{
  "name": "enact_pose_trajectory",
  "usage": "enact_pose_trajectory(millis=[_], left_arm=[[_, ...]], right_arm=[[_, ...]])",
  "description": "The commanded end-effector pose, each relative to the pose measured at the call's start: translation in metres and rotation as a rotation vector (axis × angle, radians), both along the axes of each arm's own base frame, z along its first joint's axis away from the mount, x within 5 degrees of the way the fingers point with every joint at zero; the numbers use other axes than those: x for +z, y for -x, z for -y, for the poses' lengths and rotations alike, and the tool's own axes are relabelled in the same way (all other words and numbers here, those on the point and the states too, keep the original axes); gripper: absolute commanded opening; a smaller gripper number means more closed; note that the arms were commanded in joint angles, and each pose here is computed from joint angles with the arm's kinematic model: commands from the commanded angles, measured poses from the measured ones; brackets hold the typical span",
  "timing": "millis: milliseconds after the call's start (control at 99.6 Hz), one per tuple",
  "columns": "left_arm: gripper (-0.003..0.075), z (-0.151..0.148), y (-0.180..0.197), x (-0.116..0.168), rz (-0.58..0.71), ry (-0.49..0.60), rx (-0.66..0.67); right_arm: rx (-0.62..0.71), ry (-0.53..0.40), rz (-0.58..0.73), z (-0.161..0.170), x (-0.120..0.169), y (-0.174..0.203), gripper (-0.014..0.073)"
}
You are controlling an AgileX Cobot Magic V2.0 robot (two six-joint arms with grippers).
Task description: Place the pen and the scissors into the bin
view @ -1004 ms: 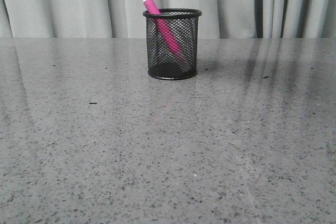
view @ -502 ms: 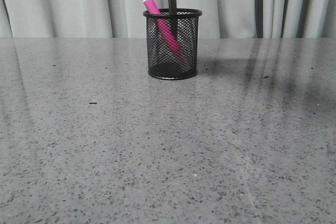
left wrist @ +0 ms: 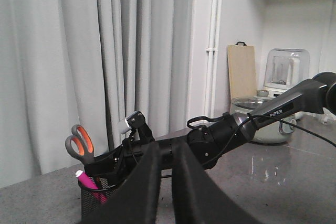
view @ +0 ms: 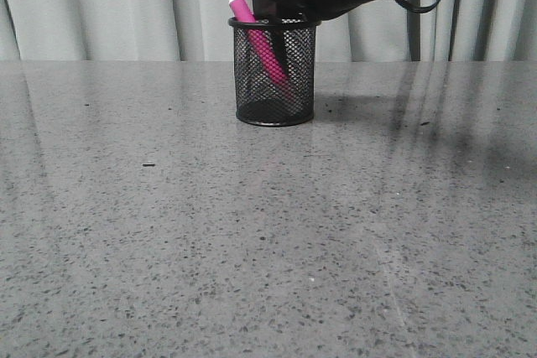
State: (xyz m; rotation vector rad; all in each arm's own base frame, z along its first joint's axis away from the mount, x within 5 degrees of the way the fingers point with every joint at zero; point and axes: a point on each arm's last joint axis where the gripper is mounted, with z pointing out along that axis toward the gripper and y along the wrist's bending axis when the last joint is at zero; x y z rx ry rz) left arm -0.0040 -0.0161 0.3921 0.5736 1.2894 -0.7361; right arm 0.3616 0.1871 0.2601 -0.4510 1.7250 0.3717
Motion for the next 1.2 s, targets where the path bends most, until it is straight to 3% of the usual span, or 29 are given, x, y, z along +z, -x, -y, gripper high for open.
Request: enact_pose_trajectory(millis=[0, 131, 301, 371, 482, 602, 723, 863, 944, 1074, 1195], left_arm=[[0.0028, 0.0, -0.002, 0.012, 0.015, 0.071, 0.005], [0.0028, 0.0, -0.002, 0.012, 0.016, 0.071, 0.005], [0.0028, 0.0, -0.002, 0.012, 0.016, 0.071, 0.005], [0.0028, 0.0, -0.002, 0.012, 0.017, 0.073, 0.005], [0.0028, 0.0, -0.002, 0.012, 0.019, 0.07, 0.008], [0.0028, 0.0, -0.004, 0.01, 0.033, 0.048, 0.025], [0.0027, 0.002, -0.01, 0.003, 0.05, 0.033, 0.058], [-0.0002, 0.007, -0.022, -0.013, 0.059, 0.068, 0.095], [-0.002, 0.011, -0.03, -0.026, 0.052, 0.072, 0.113], [-0.002, 0.015, -0.037, -0.043, 0.032, 0.068, 0.128], [-0.002, 0.017, -0.039, -0.049, 0.003, 0.085, 0.124]], right_arm=[[-0.008, -0.037, 0.041, 0.003, 0.027, 0.007, 0.0248], [-0.009, -0.067, 0.092, 0.008, 0.051, 0.017, 0.0456], [-0.009, -0.129, 0.214, 0.023, 0.106, 0.046, 0.0464], [-0.009, -0.133, 0.26, 0.034, 0.134, 0.068, 0.0338], [-0.022, -0.073, 0.29, 0.059, 0.174, 0.114, -0.0069], [-0.058, -0.051, 0.277, 0.094, 0.194, 0.175, -0.0066], [-0.088, -0.015, 0.26, 0.129, 0.177, 0.236, -0.0066], [-0.132, 0.05, 0.238, 0.164, 0.123, 0.296, -0.0066], [-0.149, 0.033, 0.271, 0.181, 0.097, 0.325, -0.0066], [-0.178, 0.027, 0.246, 0.196, 0.064, 0.35, -0.0066], [-0.191, 0.031, 0.226, 0.201, 0.055, 0.357, -0.0066]])
